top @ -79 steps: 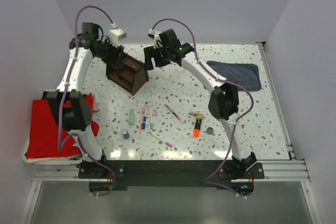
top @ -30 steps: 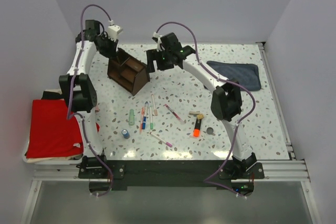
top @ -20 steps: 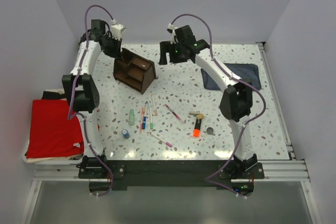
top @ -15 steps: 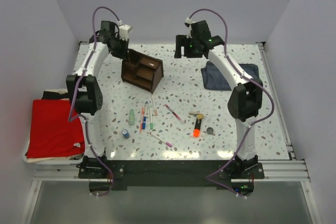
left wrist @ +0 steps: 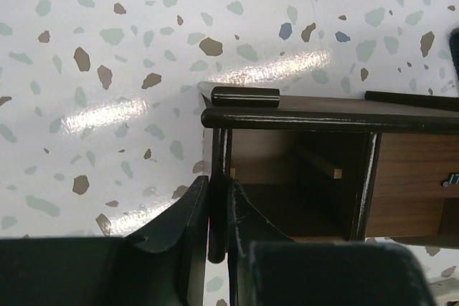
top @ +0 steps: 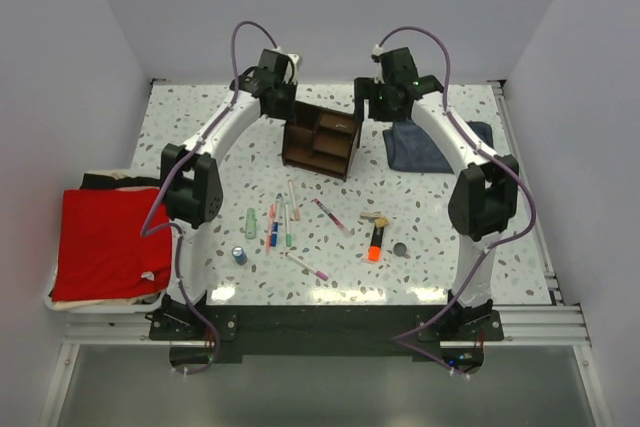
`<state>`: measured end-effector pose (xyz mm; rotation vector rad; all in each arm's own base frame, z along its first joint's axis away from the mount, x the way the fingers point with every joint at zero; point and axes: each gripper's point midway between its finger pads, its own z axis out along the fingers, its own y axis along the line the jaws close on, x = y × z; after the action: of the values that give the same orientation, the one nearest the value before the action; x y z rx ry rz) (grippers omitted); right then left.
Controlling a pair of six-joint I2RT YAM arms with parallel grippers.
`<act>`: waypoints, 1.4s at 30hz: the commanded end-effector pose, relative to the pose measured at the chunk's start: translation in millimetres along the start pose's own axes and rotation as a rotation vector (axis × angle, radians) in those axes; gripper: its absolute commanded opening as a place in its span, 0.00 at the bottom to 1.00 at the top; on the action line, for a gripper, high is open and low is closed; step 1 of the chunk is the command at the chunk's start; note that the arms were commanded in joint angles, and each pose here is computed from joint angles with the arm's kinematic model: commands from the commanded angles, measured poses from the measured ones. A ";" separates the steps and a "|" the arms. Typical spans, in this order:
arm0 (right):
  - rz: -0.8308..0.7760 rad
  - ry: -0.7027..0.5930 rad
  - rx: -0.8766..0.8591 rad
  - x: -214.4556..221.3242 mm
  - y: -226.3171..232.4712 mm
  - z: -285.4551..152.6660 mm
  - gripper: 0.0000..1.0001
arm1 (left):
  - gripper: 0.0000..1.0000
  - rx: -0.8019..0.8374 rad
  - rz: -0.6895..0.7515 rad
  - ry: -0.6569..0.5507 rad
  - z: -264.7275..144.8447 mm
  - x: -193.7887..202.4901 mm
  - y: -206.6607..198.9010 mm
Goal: Sort the stationery into containers
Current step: Move the storage box to the center of the board.
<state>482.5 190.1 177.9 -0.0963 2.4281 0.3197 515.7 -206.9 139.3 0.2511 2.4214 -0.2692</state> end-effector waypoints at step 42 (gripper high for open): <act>-2.111 0.209 -0.872 256.1 5.9 -107.3 0.76 | 0.83 0.173 -0.052 -0.305 -136.9 -17.0 66.3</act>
<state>203.4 166.0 90.2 -2.5122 1.3778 0.3941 447.7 -133.7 245.6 0.2132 2.1756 -0.5660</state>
